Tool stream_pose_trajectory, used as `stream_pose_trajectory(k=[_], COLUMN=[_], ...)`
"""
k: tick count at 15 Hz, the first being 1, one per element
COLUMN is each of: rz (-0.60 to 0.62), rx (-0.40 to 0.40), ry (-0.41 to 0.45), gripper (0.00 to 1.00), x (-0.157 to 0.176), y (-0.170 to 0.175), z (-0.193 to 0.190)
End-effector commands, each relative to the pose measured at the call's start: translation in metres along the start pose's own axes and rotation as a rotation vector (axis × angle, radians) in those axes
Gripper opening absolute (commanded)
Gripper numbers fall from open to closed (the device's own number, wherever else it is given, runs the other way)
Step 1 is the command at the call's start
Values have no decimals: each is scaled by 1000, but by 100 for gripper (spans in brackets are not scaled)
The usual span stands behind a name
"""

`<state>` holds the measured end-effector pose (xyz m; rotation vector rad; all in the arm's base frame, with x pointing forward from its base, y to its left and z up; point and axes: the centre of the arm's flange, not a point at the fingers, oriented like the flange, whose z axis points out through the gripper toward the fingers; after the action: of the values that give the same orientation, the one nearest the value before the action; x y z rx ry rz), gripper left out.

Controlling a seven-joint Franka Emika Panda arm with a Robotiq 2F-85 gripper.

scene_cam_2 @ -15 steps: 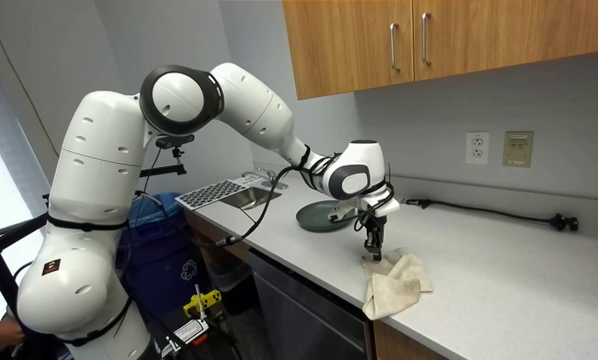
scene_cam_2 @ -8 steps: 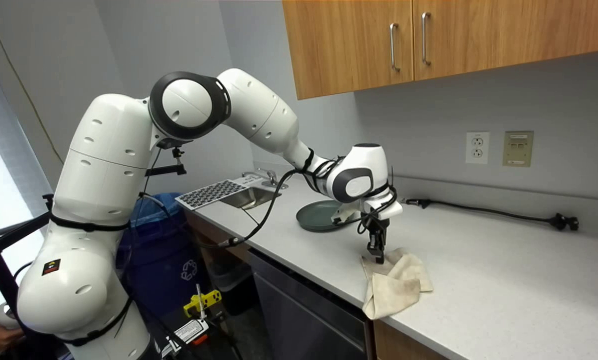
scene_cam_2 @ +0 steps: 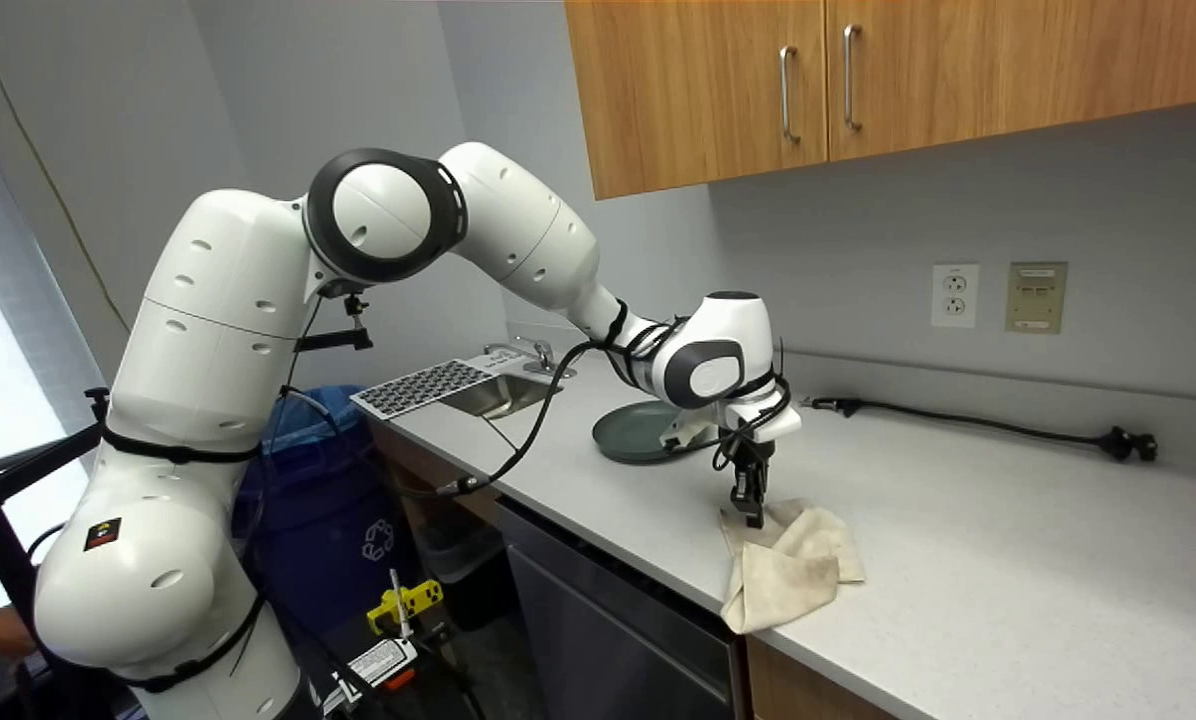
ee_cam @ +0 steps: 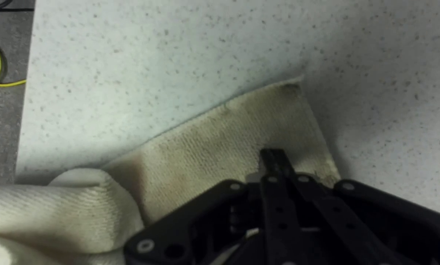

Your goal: Lay the white cloth flat on the countertop

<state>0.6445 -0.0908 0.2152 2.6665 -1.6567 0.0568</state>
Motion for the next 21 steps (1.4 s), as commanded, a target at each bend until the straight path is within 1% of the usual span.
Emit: stream_pose_trajectory(k=[1, 7, 11, 12, 15, 19, 21], rz=[-49, -122, -172, -179, -181, -155, -131], rx=[4, 31, 20, 19, 26, 37, 44], ry=[-48, -95, -118, -128, -200, -314, -343], gripper=[0, 0, 0, 0, 0, 0, 0], x=[-13, -45, -64, -68, -77, -89, -88], y=[-29, -78, -100, -103, -104, -89, -83], z=[7, 6, 10, 10, 7, 4, 2])
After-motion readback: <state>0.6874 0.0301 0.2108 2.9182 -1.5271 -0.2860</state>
